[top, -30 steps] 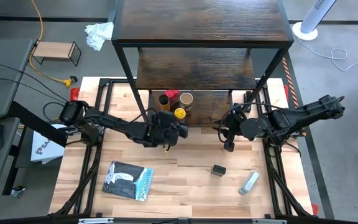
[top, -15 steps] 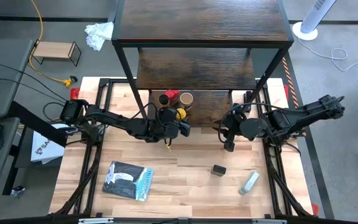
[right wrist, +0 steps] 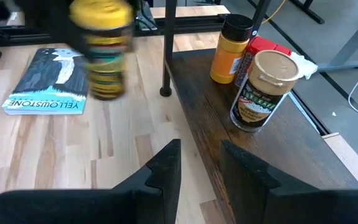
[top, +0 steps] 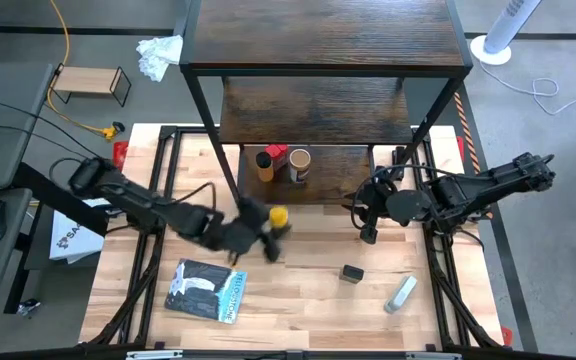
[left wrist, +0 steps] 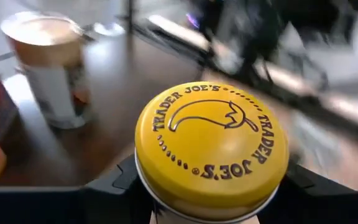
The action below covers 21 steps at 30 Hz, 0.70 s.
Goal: Shelf spices
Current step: Remove the yellow seasoning bottle from the shelf
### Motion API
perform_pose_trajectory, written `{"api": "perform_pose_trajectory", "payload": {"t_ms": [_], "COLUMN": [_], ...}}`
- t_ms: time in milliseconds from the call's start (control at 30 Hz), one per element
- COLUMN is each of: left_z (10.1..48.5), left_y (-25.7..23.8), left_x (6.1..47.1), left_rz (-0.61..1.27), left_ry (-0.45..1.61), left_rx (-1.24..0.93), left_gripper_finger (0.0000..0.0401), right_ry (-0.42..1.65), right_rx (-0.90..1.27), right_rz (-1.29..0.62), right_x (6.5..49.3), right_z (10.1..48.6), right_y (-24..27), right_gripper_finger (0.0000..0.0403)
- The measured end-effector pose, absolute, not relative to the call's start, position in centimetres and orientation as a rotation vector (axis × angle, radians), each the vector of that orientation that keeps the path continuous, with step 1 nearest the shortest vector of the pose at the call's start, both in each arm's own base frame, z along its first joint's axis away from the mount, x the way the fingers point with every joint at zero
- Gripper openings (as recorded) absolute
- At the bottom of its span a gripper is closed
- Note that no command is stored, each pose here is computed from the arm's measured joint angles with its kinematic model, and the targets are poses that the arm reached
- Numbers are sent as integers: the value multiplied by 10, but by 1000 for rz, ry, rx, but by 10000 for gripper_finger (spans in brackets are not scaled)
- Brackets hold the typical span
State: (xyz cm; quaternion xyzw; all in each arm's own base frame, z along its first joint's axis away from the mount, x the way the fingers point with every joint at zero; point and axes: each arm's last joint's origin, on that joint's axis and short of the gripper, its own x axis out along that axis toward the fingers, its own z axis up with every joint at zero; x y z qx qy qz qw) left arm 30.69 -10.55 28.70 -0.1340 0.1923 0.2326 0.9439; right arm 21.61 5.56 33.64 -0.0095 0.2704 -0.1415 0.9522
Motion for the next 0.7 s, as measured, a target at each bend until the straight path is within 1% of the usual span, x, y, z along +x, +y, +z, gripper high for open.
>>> {"api": "perform_pose_trajectory", "payload": {"t_ms": [200,300,467,533,600,700], "left_z": [251,231,191,176,167,166], "left_y": [-145,-157,-167,-167,-166,-161], "left_x": [275,272,288,295,302,307], "left_rz": [441,478,530,510,481,475], "left_ry": [680,730,762,813,862,885], "left_rx": [-76,-18,24,2,-63,-162], "left_gripper_finger": [193,201,220,223,225,227], "right_ry": [545,545,544,544,543,541], "right_rx": [8,11,14,14,22,36], "right_rz": [-296,-296,-298,-297,-299,-304], "right_x": [216,216,216,216,216,216], "right_z": [336,336,336,336,336,336], "right_y": [55,56,55,56,56,55], "right_gripper_finger": [106,106,106,106,106,106]}}
